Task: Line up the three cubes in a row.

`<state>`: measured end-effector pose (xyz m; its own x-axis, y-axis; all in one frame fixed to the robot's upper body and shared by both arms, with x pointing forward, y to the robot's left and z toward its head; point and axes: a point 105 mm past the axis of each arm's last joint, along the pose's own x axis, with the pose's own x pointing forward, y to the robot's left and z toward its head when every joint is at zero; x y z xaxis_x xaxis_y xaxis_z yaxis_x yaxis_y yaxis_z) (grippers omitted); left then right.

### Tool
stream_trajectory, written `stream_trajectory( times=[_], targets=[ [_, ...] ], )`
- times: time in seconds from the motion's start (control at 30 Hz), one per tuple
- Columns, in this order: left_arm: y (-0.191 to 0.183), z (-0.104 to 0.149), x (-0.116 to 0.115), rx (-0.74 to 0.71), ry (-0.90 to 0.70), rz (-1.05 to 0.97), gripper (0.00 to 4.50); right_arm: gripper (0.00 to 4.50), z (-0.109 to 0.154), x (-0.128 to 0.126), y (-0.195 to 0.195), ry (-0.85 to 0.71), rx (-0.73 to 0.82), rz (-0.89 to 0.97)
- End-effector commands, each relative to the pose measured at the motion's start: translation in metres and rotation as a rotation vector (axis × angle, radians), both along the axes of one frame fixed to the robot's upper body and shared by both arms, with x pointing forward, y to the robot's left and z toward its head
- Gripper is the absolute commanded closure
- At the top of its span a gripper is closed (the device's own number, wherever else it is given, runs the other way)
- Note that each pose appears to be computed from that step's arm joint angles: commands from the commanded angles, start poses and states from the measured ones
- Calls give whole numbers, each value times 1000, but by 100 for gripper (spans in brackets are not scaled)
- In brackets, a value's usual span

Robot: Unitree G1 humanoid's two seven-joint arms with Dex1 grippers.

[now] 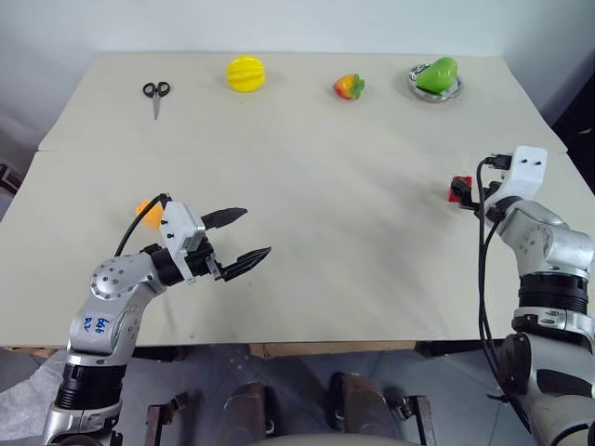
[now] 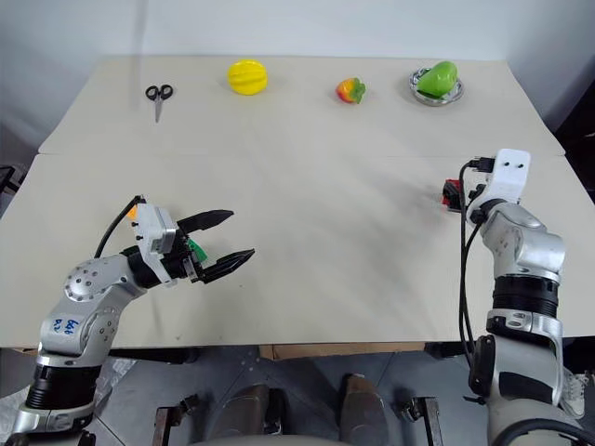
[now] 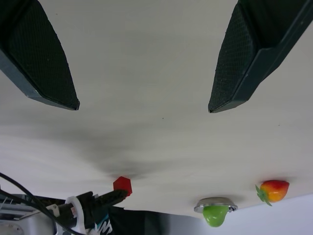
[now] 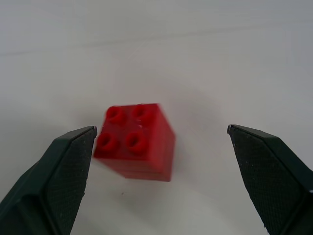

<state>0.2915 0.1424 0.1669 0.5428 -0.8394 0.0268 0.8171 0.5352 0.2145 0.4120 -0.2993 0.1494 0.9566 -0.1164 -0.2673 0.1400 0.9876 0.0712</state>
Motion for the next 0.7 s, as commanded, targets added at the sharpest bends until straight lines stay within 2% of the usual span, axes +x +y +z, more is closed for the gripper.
stream_trajectory(
  times=[0.03, 0.4, 0.5, 0.7],
  targets=[
    [-2, 10, -4, -10, -44, -6, 2, 0, 12, 4, 3, -43, -7, 17],
    [-3, 8, -5, -13, -45, 1, 2, 0, 12, 7, 3, -80, -4, 6],
    [-5, 7, -5, -2, -48, -7, 0, 63, 10, 8, 5, -79, 25, -4],
    [1, 9, -9, 2, -54, -6, 0, 262, 11, 8, 13, -77, 64, 29]
  ],
)
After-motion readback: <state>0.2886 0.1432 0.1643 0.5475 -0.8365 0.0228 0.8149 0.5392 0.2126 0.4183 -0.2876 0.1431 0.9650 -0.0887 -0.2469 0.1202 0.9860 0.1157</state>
